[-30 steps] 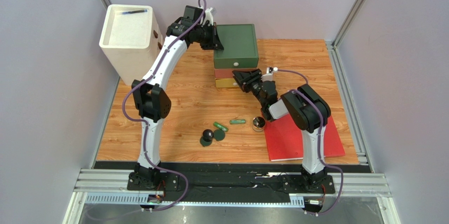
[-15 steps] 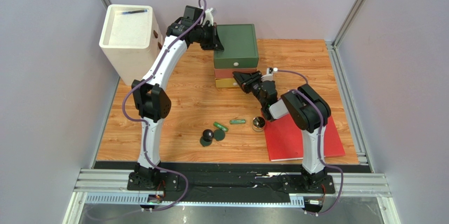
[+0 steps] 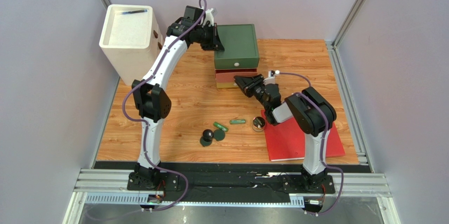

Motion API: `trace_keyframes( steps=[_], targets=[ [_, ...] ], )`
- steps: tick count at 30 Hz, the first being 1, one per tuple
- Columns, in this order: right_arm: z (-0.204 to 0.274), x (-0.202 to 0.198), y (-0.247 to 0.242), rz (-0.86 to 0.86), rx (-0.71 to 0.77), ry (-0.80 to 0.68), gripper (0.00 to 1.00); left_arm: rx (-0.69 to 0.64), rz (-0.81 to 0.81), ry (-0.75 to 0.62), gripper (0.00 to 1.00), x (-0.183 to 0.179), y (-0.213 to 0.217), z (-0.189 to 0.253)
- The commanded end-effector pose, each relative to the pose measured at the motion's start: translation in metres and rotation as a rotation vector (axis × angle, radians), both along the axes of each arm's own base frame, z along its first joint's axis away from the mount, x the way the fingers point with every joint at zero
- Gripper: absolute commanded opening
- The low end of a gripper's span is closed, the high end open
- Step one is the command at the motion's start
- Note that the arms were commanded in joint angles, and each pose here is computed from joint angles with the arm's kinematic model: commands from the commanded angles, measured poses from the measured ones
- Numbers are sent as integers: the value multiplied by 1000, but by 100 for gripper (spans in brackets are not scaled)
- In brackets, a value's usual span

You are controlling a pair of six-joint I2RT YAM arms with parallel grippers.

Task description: Organize the makeup

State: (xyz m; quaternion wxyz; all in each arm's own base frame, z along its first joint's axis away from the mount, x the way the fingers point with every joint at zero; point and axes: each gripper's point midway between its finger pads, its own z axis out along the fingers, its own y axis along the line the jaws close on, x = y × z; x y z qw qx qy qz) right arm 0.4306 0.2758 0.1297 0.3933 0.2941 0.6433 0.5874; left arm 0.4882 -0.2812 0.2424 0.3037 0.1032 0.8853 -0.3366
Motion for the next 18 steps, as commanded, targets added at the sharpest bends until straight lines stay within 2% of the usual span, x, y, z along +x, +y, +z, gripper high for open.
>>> trace_keyframes(
  steps=[1,16,18],
  targets=[
    [27,-10,-5,15,-3,-66,1,116,10,153,0,-15,13,-52],
    [12,-56,1,97,-70,15,0,119,10,159,0,-16,13,-53],
    [8,-60,2,108,-78,34,3,119,9,162,0,-17,13,-54]
  ],
)
